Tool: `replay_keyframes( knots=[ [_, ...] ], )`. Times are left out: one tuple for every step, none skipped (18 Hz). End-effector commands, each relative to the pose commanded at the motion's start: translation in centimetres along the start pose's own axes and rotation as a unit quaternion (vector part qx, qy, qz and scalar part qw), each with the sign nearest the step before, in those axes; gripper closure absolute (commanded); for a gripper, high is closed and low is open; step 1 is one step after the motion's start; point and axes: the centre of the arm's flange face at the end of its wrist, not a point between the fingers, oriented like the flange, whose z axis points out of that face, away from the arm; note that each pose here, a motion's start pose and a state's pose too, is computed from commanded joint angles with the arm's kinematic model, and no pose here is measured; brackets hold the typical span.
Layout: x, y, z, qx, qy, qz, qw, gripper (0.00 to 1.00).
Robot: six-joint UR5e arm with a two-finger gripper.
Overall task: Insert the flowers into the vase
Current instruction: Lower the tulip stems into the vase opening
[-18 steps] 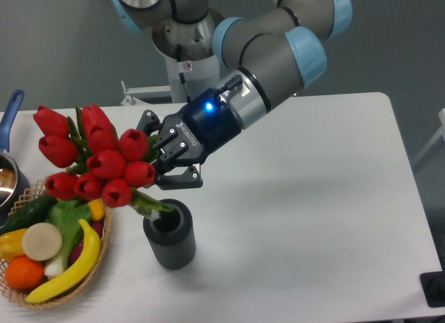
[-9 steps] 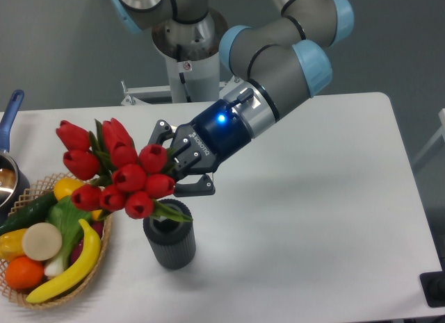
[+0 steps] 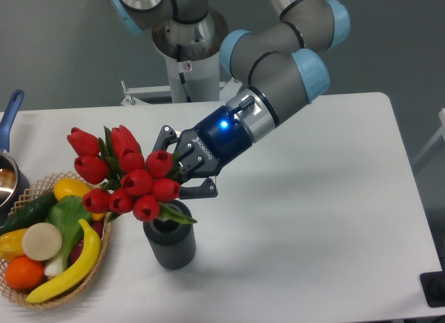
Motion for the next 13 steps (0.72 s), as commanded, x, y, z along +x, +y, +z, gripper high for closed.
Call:
replay_keyframes(
  knots=[
    [-0.2, 0.3, 0.1, 0.000, 0.001, -0.003, 1.0000, 0.80],
    [-0.4, 0.7, 0.2, 0.000, 0.001, -0.006, 1.0000, 0.80],
    [-0.7, 1.1, 0.3, -0.001, 0.002, -0.010, 1.0000, 0.80],
    [-0.8, 1.5, 0.4, 0.000, 0.003, -0.013, 0.9999, 0.80],
    [-0.9, 1.9, 0.4, -0.001, 0.003, -0.018, 0.9998, 0.80],
    [-0.9, 2.6, 0.6, -0.002, 0.005, -0.026, 0.9996, 0.80],
    [-0.7, 3.3, 0.7, -0.003, 0.006, -0.034, 0.9994, 0.80],
    [-0.5, 4.1, 0.7, -0.004, 0.007, -0.041, 0.9991, 0.80],
    [-0.2, 5.0, 0.9, -0.005, 0.008, -0.049, 0.9988, 0.80],
    [-0.1, 5.3, 0.8, -0.005, 0.008, -0.053, 0.9986, 0.80],
    [-0.2, 5.4, 0.7, -0.005, 0.007, -0.055, 0.9984, 0.80],
    [-0.1, 5.6, 0.6, -0.005, 0.007, -0.058, 0.9983, 0.80],
    [-0.1, 5.8, 0.7, -0.005, 0.007, -0.059, 0.9982, 0.80]
  ],
)
